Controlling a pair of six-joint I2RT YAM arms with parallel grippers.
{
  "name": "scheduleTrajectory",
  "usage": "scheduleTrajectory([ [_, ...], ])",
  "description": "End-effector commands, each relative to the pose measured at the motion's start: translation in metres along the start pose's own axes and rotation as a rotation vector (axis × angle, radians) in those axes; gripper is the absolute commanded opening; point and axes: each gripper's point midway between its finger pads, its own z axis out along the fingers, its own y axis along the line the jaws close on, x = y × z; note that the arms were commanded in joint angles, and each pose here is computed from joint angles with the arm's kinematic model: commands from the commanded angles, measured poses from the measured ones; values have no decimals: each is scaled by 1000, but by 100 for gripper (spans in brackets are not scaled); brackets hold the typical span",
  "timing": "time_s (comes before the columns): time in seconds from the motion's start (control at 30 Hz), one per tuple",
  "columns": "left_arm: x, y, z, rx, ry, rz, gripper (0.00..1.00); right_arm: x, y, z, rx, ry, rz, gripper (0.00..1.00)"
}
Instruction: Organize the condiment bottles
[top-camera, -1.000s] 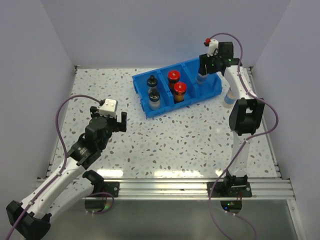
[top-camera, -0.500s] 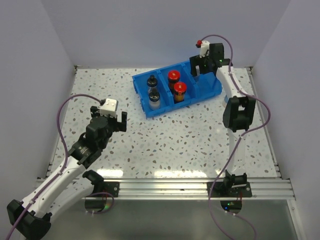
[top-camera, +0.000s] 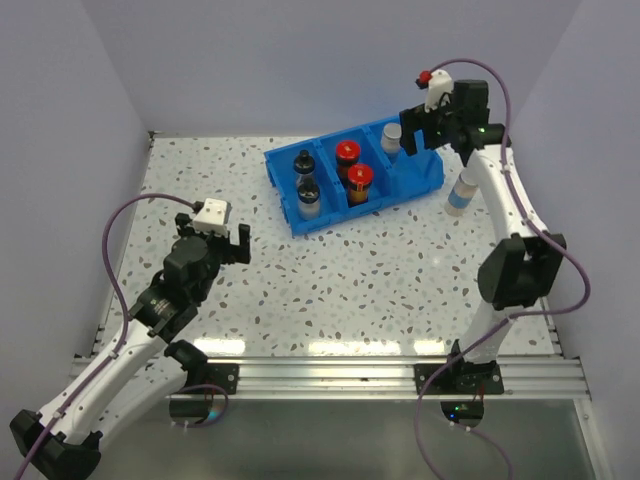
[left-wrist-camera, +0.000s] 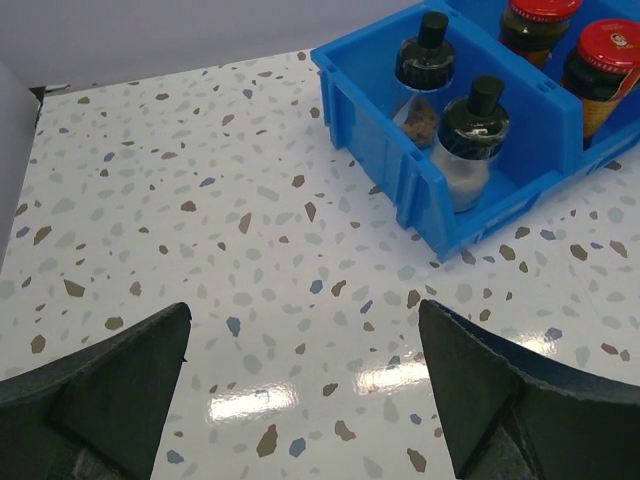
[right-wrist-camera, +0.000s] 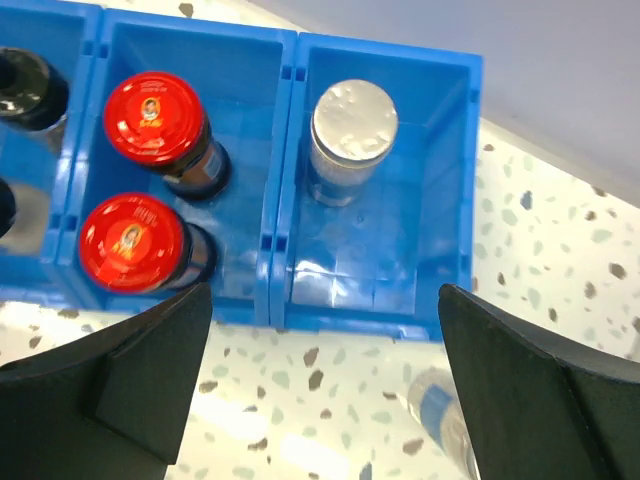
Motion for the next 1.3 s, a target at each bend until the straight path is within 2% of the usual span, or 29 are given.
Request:
scheduleTrajectory([
  [0.0, -7, 0, -1, 9, -30, -6, 100, -2, -2, -56, 10, -59, 6, 98],
  [0.23, -7, -3, -2, 30, -32, -9, 100, 50, -25, -105, 134, -33, 88, 97],
  [0.47, -7, -5, -2, 41, -32, -11, 100, 104, -53, -121, 269, 45, 220, 96],
  [0.67, -8, -6, -2, 49, -33, -12, 100, 146, -71, -106, 339, 116, 322, 96],
  [1.0, -6, -6, -2, 43, -31, -11, 100, 152, -110, -60, 384, 155, 413, 95],
  [1.27, -6, -5, -1, 39, -27, -6, 100, 142, -127, -31, 388, 104, 453, 91],
])
